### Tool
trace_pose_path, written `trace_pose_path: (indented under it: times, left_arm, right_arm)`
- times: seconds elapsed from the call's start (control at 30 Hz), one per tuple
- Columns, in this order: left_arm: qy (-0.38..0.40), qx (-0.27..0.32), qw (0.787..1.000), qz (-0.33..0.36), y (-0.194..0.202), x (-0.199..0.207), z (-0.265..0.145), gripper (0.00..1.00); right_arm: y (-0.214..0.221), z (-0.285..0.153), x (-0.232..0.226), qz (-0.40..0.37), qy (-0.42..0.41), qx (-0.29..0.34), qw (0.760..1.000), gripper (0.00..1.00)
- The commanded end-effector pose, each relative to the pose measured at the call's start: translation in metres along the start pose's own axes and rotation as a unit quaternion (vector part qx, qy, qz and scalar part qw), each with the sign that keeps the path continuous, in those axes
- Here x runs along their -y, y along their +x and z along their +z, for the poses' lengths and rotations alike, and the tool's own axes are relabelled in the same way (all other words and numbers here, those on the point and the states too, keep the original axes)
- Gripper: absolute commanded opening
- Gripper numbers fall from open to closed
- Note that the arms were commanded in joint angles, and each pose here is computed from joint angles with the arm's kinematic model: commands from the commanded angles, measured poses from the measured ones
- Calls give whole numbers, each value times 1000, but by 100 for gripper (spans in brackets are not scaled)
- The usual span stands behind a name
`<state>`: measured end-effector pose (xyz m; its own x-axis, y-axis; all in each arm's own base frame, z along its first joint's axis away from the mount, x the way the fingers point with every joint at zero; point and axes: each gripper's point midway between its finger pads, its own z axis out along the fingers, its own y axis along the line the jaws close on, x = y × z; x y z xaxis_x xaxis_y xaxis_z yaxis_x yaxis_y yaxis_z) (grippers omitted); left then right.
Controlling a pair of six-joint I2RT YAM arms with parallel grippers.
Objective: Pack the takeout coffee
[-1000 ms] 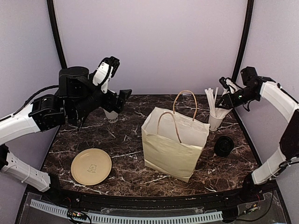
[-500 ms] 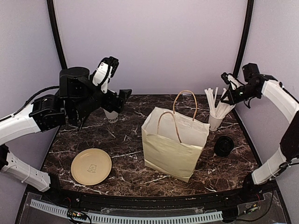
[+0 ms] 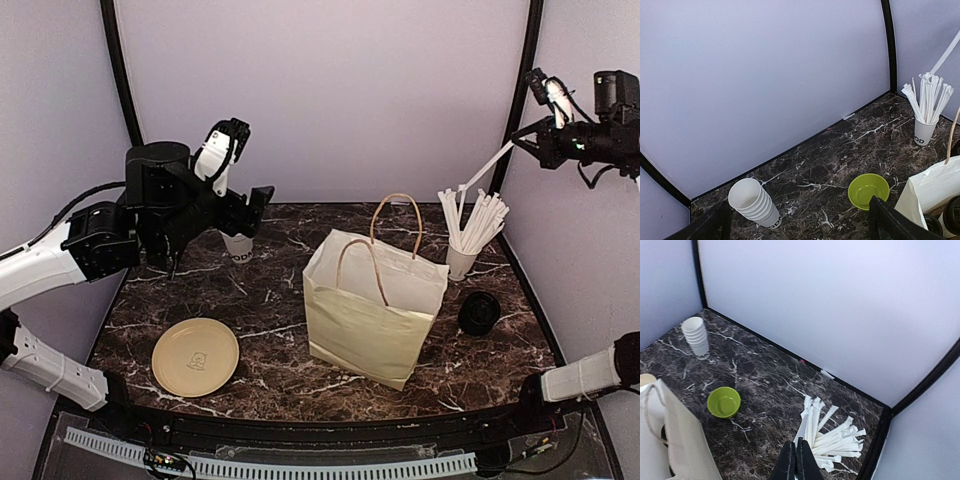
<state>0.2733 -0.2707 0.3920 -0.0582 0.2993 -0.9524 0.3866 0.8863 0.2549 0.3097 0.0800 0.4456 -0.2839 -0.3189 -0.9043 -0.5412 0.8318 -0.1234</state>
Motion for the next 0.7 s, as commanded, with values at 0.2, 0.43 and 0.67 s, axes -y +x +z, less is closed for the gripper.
trace_pose_path:
  times: [0.2,0.43,0.67]
  left_arm:
    - [-25,19,999,-19,-19,-14,-4,97]
    - [-15,20,999,-23,-19,-9,-3,97]
    - [-12,13,1000,-13,-13,-5,0,97]
  right_arm:
    - [-48,-90,-124,-87,-292,161,939,0]
    - [-60,-102,-144,-78,-377,191,903,0]
    - [-45,-71,-170,-91,-409,137,898,0]
